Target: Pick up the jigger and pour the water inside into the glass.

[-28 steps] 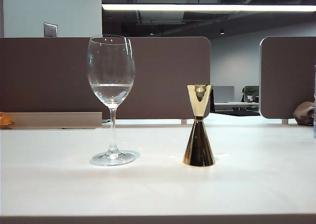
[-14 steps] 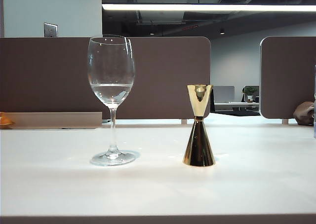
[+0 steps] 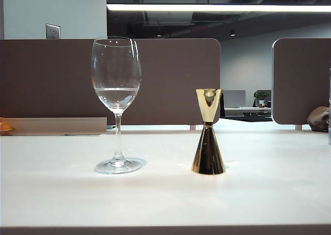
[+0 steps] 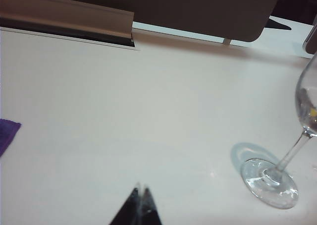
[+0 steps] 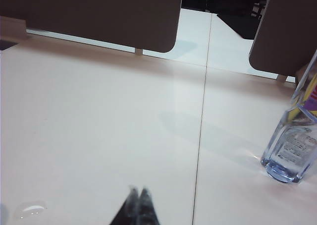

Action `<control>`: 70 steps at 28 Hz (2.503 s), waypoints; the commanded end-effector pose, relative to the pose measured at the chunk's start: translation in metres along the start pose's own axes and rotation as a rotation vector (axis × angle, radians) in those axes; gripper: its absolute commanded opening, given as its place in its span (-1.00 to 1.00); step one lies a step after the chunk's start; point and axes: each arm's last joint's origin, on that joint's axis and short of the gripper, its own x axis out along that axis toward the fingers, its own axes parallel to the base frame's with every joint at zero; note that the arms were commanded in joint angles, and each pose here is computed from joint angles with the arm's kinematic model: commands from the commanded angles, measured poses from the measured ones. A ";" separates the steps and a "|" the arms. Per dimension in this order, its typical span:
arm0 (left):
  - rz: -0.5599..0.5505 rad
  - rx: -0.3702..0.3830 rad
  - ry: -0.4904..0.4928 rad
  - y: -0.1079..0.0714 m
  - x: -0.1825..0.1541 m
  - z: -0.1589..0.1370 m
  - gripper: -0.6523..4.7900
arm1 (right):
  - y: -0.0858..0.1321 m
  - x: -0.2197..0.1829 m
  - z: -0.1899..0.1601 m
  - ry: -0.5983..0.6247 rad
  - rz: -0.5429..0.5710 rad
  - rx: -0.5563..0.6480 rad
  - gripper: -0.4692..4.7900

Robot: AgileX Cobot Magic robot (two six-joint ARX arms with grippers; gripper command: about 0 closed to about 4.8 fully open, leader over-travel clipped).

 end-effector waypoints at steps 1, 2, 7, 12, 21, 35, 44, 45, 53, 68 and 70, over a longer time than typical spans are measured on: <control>-0.006 0.002 -0.003 0.000 0.000 0.001 -0.78 | -0.001 0.000 0.004 -0.026 -0.006 -0.001 -0.82; -0.006 0.002 -0.003 0.000 0.000 0.000 -0.78 | -0.001 0.000 0.004 -0.027 -0.006 -0.001 -0.82; -0.063 0.009 0.008 -0.005 0.001 0.000 -0.78 | -0.001 0.000 0.004 -0.027 -0.006 -0.001 -0.82; -0.207 0.028 0.035 -0.019 0.004 -0.003 -0.78 | -0.001 0.000 0.004 -0.027 -0.006 -0.001 -0.82; -0.205 0.025 0.046 -0.020 0.004 -0.004 -0.78 | -0.001 0.000 0.004 -0.027 -0.006 -0.001 -0.82; -0.204 0.025 0.045 -0.019 0.004 -0.004 -0.78 | 0.000 0.000 0.004 -0.026 -0.005 -0.001 -0.82; -0.204 0.025 0.045 -0.019 0.004 -0.004 -0.78 | 0.000 -0.007 0.007 -0.036 -0.002 -0.003 -0.82; -0.204 0.025 0.045 -0.019 0.004 -0.004 -0.78 | 0.000 -0.011 0.007 -0.037 -0.004 -0.003 -0.82; -0.204 0.025 0.044 -0.019 0.004 -0.004 -0.78 | 0.002 -0.049 0.013 -0.076 -0.058 -0.021 -0.82; -0.204 0.026 0.044 -0.019 0.004 -0.004 -0.78 | 0.010 -0.055 -0.045 -0.068 -0.061 0.127 -0.82; -0.204 0.026 0.044 -0.019 0.004 -0.004 -0.78 | 0.010 -0.055 -0.046 -0.067 -0.061 0.127 -0.82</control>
